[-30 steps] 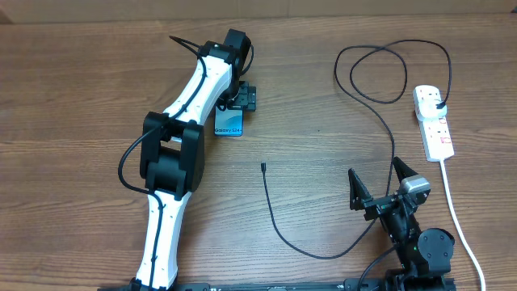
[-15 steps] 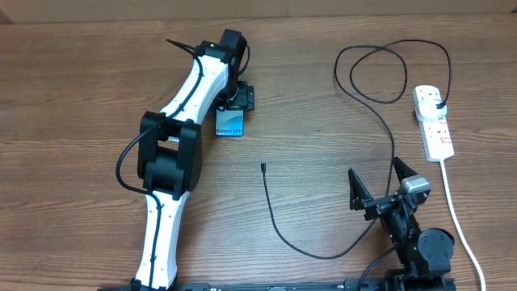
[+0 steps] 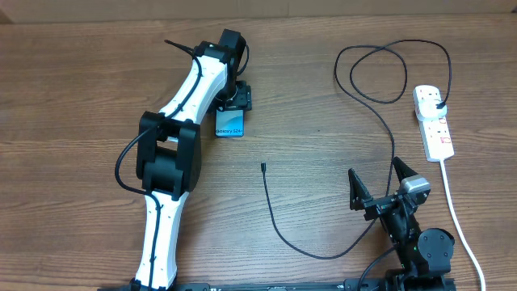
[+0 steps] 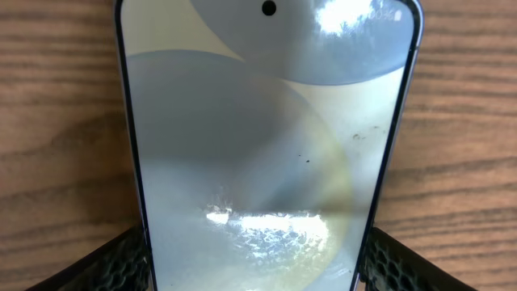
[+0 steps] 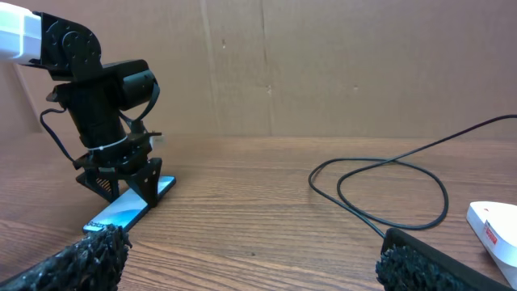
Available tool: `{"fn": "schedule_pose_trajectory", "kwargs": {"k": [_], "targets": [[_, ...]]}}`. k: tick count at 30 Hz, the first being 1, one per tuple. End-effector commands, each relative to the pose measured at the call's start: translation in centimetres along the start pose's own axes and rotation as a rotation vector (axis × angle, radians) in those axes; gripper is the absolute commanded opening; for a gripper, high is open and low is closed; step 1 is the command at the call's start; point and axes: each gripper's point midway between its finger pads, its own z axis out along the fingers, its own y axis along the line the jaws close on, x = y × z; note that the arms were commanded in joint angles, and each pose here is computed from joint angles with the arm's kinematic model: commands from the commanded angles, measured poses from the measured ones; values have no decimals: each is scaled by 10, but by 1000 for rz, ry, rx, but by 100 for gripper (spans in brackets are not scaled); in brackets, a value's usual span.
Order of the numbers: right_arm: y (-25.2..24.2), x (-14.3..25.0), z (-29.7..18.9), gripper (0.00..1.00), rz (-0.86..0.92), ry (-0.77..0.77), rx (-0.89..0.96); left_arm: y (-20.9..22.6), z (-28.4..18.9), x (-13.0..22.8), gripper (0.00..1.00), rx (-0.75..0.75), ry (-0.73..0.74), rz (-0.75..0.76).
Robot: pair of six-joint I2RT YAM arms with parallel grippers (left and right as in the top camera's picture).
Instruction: Plug charger to phone and switch on socket
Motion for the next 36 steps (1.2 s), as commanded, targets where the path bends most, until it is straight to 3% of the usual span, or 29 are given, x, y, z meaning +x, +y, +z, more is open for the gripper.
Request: {"fn": "schedule_pose_trajectory", "kwargs": {"k": [1,9,16,22,30,36], "targets": [[2,2,0,100,-3,-3,-9,0,-17,-2,73,44,1,-33],[2,1,0,100,-5,-7,-9,4,-130,-12,75,150,-172,-45],[20,-7,-1,100,1,-36,-116,-6,-214,9,76,390,-222,-9],[36,-54,-11,100,231,-91,-192,-25,-242,21,76,535,-221,44],[51,-140,-14,100,333,189,-161,-62,-244,40,75,580,-185,113],[67,-148,7,100,470,563,-191,-97,-251,60,75,655,-147,183]]}}
